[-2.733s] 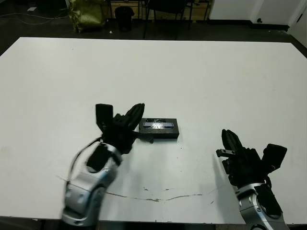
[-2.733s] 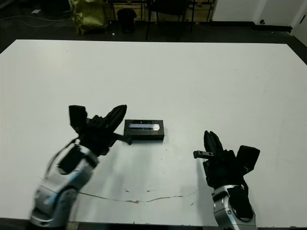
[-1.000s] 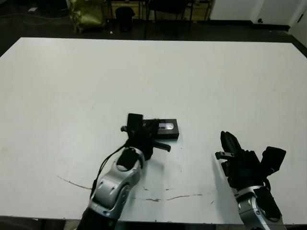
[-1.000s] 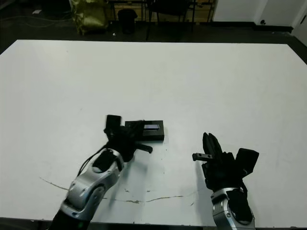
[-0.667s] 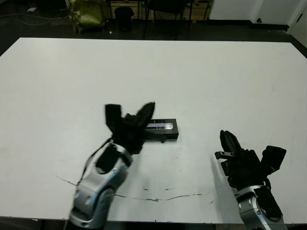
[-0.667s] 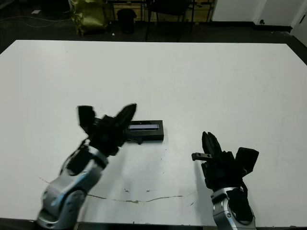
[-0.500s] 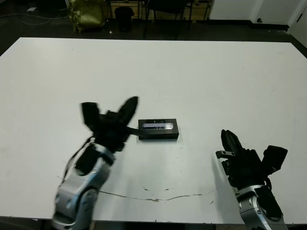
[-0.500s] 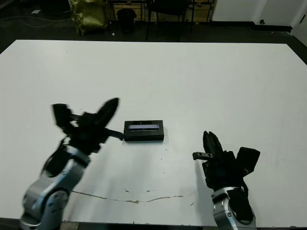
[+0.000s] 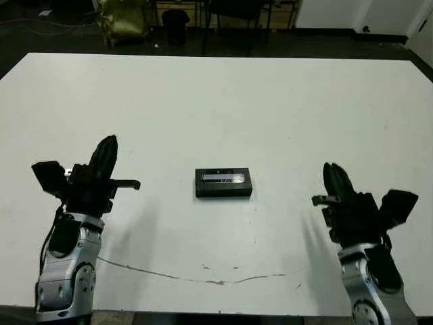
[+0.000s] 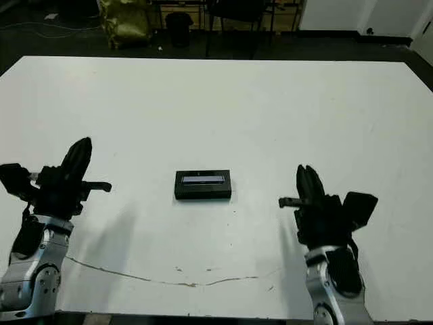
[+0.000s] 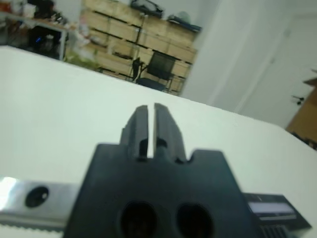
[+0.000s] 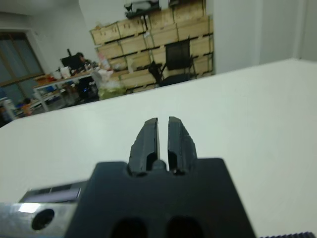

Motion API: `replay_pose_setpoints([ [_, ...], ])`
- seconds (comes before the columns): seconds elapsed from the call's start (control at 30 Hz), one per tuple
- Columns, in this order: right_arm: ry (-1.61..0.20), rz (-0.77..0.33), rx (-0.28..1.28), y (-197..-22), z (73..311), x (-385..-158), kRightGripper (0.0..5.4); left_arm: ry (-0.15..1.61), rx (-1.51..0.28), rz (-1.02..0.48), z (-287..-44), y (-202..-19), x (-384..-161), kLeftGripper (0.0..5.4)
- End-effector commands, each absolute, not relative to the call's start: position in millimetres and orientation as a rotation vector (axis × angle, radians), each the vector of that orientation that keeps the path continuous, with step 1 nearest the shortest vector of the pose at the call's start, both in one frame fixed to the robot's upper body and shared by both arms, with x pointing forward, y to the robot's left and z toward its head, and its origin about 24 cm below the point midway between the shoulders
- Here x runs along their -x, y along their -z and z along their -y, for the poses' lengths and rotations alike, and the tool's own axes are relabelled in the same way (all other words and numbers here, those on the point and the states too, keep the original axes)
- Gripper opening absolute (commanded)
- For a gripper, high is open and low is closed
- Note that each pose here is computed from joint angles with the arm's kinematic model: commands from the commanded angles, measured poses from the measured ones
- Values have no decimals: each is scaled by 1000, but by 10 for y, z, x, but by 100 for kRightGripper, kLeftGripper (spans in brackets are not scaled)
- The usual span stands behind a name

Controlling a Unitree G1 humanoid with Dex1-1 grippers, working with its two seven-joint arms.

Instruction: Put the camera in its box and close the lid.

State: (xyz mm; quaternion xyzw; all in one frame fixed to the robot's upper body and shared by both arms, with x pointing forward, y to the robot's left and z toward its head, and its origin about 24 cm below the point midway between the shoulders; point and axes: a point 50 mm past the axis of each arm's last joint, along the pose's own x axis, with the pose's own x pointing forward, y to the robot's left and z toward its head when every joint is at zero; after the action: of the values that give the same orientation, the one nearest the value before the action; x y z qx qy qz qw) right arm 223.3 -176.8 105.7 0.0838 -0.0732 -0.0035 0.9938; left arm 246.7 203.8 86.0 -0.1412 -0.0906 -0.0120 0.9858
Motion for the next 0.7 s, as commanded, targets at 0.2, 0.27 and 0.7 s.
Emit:
replay_pose_setpoints([
  [0.2, 37, 201, -93, -1008, 1783, -2425, 0, -1, 356, 162, -1977, -776, -2519, 3],
  [0.27, 38, 197, -80, -977, 1778, -2432, 0, 8, 370, 160, -1949, -770, -2526, 3],
  [0.7, 42, 145, -66, -911, 1749, -2402, 0, 27, 399, 134, -1864, -747, -2530, 3],
])
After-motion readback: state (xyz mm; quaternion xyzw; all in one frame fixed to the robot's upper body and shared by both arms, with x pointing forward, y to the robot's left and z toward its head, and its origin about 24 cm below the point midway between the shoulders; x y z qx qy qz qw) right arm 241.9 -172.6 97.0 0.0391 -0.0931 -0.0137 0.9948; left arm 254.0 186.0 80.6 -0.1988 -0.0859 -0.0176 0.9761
